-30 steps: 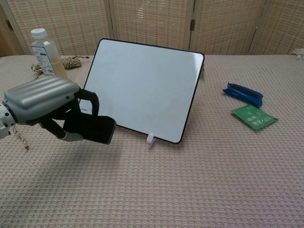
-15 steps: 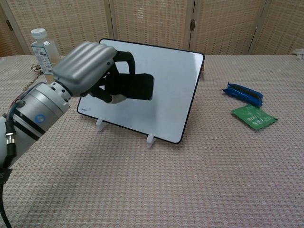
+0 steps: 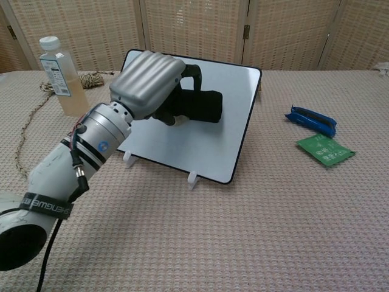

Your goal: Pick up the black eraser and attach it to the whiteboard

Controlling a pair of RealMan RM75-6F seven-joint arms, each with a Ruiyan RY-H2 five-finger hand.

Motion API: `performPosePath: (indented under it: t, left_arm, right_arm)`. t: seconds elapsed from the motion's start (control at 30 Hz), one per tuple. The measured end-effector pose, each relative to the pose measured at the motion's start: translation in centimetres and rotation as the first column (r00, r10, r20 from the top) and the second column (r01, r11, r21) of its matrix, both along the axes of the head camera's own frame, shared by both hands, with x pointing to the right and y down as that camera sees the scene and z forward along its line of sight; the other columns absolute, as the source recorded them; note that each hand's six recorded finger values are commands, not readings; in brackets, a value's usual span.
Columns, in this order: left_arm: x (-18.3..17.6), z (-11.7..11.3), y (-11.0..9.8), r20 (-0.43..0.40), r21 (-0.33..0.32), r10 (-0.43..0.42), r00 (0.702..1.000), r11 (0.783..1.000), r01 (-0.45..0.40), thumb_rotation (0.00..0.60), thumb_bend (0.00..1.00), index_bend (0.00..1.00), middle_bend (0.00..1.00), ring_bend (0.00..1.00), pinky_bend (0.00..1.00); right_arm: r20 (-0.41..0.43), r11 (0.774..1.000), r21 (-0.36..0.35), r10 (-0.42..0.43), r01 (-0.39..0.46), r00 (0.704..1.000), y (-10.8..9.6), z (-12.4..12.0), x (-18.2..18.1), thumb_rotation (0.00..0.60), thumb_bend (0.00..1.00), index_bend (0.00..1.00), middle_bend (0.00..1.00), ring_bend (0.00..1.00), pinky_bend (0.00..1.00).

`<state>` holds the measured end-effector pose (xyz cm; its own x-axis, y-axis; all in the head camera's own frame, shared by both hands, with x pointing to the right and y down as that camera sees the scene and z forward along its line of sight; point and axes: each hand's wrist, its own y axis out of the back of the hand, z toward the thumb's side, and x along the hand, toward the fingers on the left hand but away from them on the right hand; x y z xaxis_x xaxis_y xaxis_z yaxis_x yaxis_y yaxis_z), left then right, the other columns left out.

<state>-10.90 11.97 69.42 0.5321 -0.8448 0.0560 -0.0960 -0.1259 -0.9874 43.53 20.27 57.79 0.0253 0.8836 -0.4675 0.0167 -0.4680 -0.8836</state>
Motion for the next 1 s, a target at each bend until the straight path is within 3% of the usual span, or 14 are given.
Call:
performPosePath:
  t: [0.13, 0.4, 0.87, 1.0]
  left_arm:
    - [0.8, 1.0, -0.3, 0.023, -0.019, 0.003, 1.000, 1.000, -0.003, 0.600, 0.34, 0.56, 1.00, 0.93, 1.00]
    - [1.3, 0.9, -0.3, 0.001, -0.012, 0.006, 1.000, 1.000, -0.006, 0.600, 0.29, 0.36, 1.00, 0.94, 1.00]
    - [0.4, -0.1, 0.9, -0.016, -0.038, 0.012, 1.000, 0.999, -0.012, 0.600, 0.23, 0.26, 1.00, 0.93, 1.00]
    - [-1.6, -1.1, 1.4, -0.018, -0.045, -0.006, 1.000, 0.999, 0.005, 0.600, 0.22, 0.19, 1.00, 0.83, 1.00]
  right_arm:
    - [-0.001, 1.000, -0.002, 0.007, -0.007, 1.000, 0.0, 0.0, 0.2, 0.600, 0.32, 0.00, 0.00, 0.00, 0.00]
    - [-0.003, 1.000, -0.003, 0.012, -0.012, 1.000, -0.1, 0.0, 0.3, 0.600, 0.32, 0.00, 0.00, 0.00, 0.00]
    - [-0.004, 1.000, 0.008, -0.004, 0.004, 1.000, 0.3, -0.2, -0.1, 0.600, 0.32, 0.00, 0.00, 0.00, 0.00]
    - [-0.001, 1.000, 0.006, -0.019, 0.019, 1.000, 0.5, -0.2, -0.4, 0.600, 0.32, 0.00, 0.00, 0.00, 0.00]
